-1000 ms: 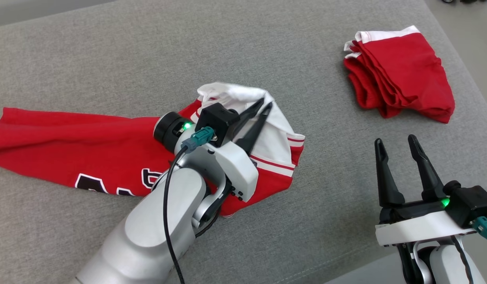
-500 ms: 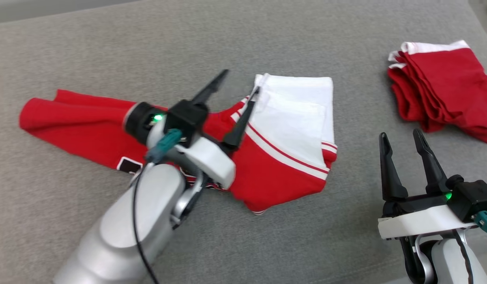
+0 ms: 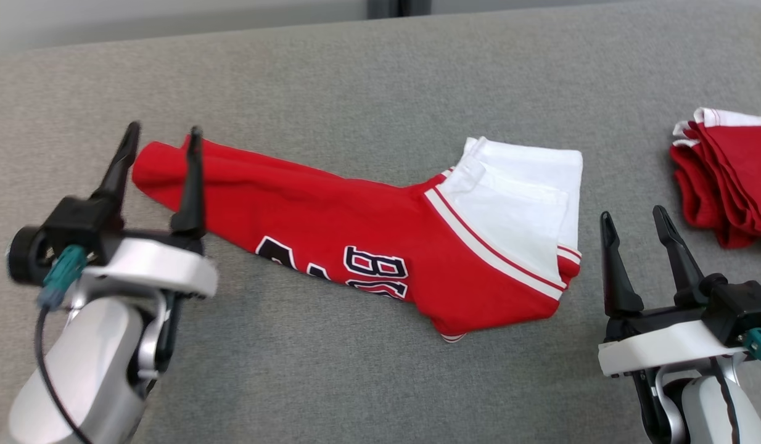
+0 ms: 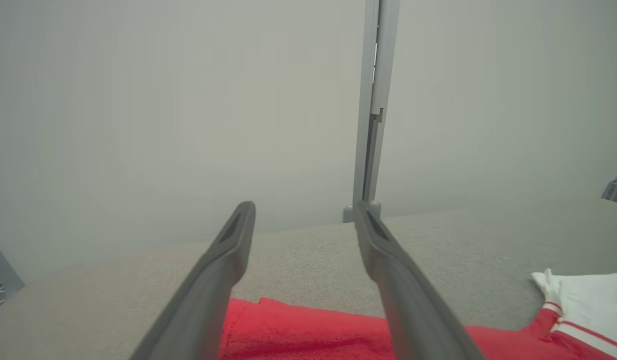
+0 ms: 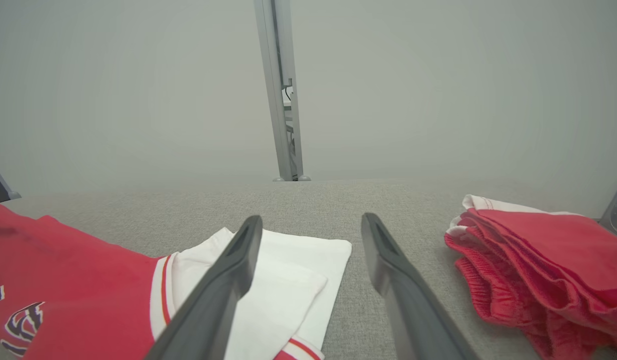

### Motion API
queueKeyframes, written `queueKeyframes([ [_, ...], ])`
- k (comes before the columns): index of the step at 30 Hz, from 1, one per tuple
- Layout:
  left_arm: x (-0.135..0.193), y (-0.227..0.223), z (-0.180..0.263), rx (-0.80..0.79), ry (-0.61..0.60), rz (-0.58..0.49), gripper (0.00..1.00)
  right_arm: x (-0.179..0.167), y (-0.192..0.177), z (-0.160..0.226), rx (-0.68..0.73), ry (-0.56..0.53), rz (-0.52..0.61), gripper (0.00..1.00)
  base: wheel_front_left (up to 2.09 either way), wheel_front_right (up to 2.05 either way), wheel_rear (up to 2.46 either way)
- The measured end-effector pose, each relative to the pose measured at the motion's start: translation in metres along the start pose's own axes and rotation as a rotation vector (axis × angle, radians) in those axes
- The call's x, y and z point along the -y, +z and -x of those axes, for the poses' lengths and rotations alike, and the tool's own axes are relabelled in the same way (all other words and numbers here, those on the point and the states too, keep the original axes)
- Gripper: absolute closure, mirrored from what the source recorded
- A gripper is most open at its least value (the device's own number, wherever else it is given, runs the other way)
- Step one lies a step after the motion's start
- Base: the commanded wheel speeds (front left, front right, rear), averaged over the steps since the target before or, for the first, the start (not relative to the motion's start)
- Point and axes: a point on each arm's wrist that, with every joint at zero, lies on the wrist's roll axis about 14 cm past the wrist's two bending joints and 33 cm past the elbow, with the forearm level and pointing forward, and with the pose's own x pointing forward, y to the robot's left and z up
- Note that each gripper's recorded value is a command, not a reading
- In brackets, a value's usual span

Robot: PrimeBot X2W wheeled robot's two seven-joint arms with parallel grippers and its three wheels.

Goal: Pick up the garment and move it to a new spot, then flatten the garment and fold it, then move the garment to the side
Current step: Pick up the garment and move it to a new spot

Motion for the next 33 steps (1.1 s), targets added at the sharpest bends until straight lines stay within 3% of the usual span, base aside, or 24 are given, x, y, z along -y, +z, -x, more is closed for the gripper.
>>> queueKeyframes([
  [5, -0.035, 0.005, 0.032, -0.004, 0.113, -0.024, 0.00, -0.008, 0.004, 0.002, 0.003, 0.020, -0.001, 0.00, 0.00, 0.00, 0.00],
  [10, -0.050, 0.005, 0.065, -0.021, 0.173, -0.031, 0.00, -0.013, 0.006, 0.012, -0.001, 0.031, -0.006, 0.00, 0.00, 0.00, 0.00],
  [22, -0.054, 0.004, 0.122, -0.058, 0.231, -0.026, 0.00, -0.010, 0.012, 0.045, -0.011, 0.007, -0.020, 0.00, 0.00, 0.00, 0.00],
  [33, -0.052, 0.012, 0.130, -0.050, 0.237, -0.024, 0.00, -0.012, 0.022, 0.049, 0.007, 0.012, -0.017, 0.00, 0.00, 0.00, 0.00],
])
